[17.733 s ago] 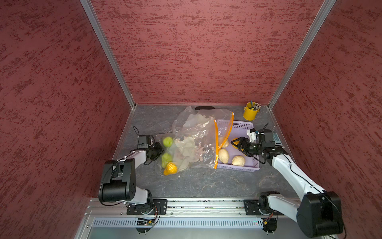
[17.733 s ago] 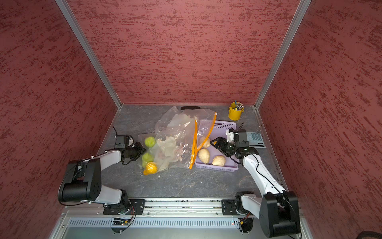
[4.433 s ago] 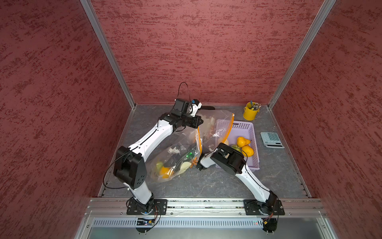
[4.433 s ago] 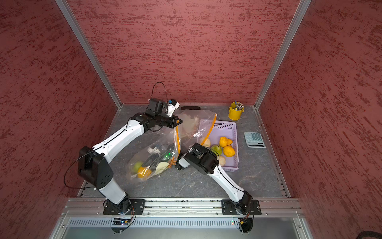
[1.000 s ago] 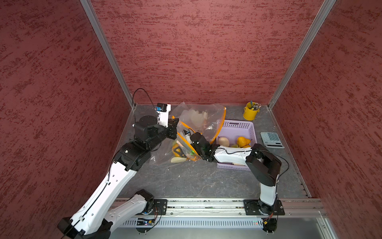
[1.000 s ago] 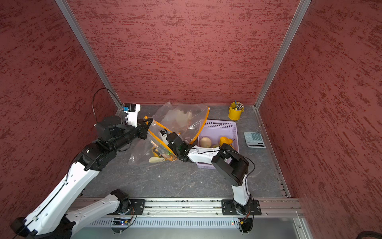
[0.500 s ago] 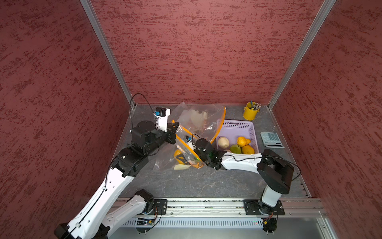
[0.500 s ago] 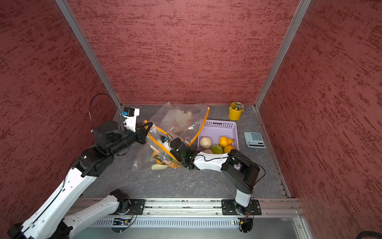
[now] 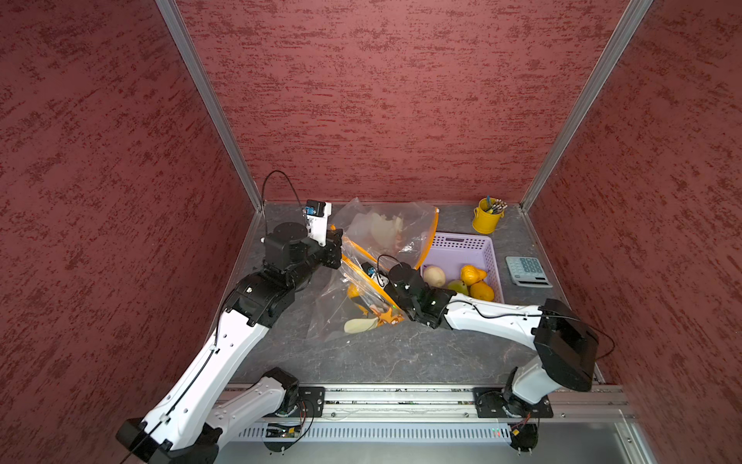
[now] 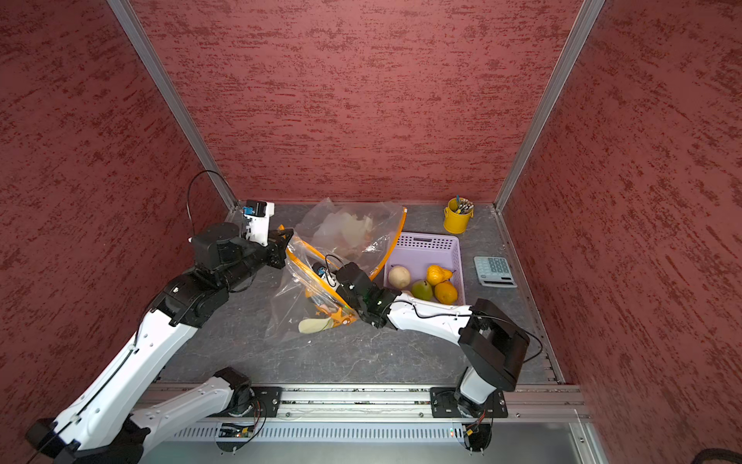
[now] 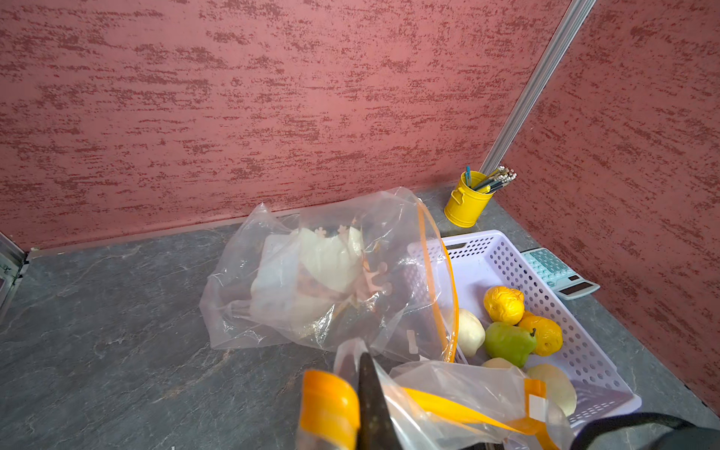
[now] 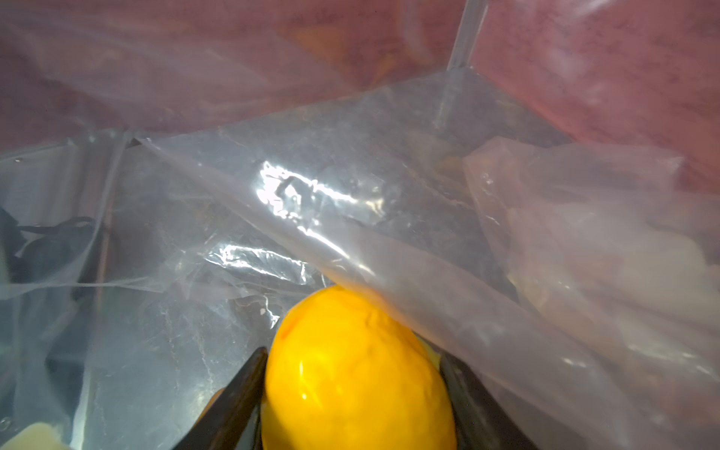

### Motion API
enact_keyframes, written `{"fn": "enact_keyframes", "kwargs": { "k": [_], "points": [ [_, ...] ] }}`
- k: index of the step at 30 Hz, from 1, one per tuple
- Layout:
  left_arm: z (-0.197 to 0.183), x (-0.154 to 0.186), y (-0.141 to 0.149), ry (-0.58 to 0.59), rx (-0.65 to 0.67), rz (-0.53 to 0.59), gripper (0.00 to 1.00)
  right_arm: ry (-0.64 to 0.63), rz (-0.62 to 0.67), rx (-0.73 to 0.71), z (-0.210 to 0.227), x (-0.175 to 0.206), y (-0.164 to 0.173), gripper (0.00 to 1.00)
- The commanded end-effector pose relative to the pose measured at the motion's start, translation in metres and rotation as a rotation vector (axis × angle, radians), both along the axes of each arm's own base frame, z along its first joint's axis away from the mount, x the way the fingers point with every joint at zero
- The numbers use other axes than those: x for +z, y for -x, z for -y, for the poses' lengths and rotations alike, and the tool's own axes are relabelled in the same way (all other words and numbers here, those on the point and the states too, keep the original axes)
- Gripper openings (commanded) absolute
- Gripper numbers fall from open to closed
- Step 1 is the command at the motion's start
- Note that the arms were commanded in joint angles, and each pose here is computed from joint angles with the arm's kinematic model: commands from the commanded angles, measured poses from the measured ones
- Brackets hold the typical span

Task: Open the zip-top bag and take out the pear
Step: Pick up the pear from the zipper food storage bag.

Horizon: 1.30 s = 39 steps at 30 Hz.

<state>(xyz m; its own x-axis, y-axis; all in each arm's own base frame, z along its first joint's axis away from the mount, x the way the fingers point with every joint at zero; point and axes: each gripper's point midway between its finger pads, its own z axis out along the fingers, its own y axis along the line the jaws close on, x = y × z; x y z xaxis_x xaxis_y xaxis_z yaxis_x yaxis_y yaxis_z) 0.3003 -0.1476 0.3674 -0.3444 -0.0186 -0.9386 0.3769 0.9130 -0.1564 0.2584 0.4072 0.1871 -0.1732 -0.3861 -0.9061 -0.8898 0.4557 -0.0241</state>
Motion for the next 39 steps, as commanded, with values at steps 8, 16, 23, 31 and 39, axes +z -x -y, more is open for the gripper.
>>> {"fn": "enact_keyframes", "kwargs": {
  "k": [8,16,23,31,39],
  "points": [
    [-0.006,-0.002,0.010,0.047,0.005,0.032,0.00,-0.204,-0.003,-0.145,0.042,0.091,-0.033,0.28],
    [0.000,-0.016,-0.003,0.001,0.033,0.020,0.00,-0.400,-0.131,0.047,0.031,0.158,-0.013,0.27],
    [-0.009,-0.015,-0.011,0.000,0.081,0.034,0.00,-0.594,-0.228,0.091,0.050,0.199,-0.007,0.23],
    [-0.022,-0.010,-0.008,-0.007,0.108,0.046,0.00,-0.809,-0.353,0.307,0.048,0.241,0.007,0.26],
    [-0.030,-0.022,-0.017,-0.012,0.156,0.026,0.00,-1.026,-0.435,0.498,0.062,0.303,0.020,0.25]
  ]
}}
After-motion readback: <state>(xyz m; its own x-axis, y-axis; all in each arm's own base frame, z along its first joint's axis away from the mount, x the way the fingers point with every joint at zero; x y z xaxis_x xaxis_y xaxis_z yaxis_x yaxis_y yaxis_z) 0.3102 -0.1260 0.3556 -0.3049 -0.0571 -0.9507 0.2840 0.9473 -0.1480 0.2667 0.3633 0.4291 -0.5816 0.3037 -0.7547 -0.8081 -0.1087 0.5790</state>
